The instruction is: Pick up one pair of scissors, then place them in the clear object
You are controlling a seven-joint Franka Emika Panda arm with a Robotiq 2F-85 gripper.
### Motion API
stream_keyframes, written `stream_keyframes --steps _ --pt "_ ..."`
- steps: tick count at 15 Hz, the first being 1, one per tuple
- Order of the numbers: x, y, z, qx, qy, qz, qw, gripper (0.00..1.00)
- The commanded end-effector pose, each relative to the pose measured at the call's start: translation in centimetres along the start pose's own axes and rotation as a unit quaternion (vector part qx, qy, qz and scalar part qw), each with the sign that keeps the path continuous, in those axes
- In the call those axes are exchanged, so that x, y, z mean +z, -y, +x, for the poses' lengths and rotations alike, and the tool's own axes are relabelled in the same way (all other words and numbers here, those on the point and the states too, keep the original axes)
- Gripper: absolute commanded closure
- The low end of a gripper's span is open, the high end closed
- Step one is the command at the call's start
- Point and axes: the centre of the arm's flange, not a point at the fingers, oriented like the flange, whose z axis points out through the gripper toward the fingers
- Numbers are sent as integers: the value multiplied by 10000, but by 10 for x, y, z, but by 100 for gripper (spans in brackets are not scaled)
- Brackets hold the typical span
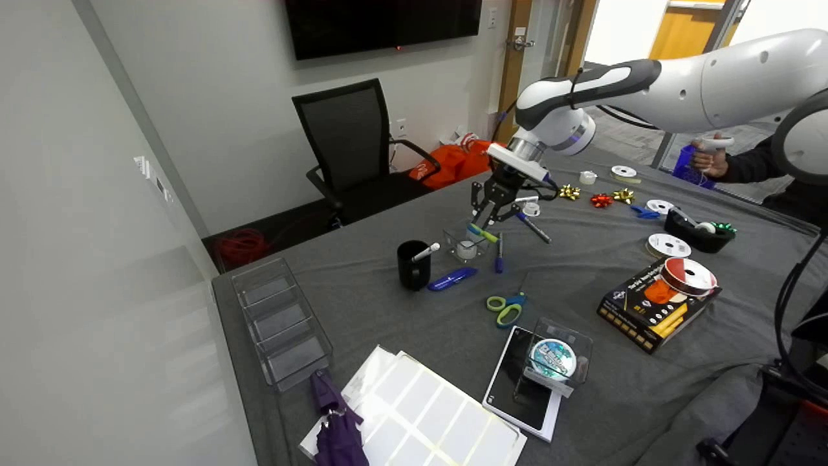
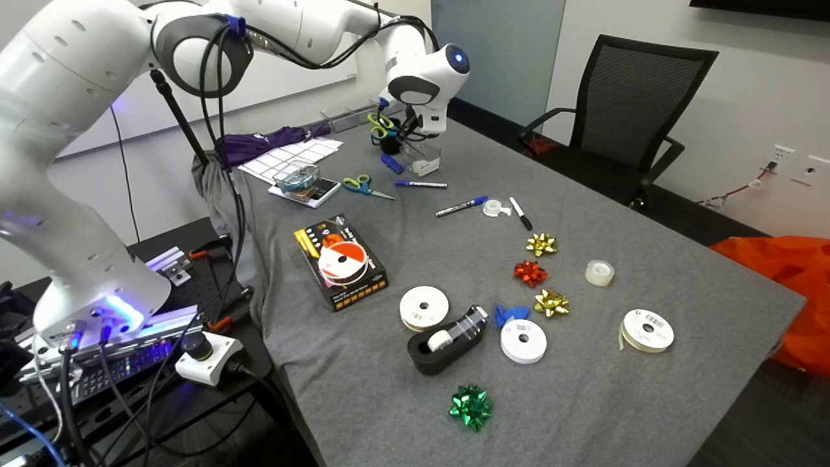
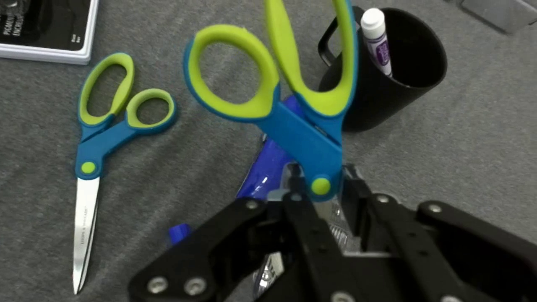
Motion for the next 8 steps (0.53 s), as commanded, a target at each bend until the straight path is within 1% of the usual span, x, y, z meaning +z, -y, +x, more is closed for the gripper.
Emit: stream_keyframes --steps 1,5,8 --pt "5 16 17 -54 254 266 9993 94" --pt "16 15 33 74 92 366 9993 94" --pt "24 11 44 239 -208 568 9979 94"
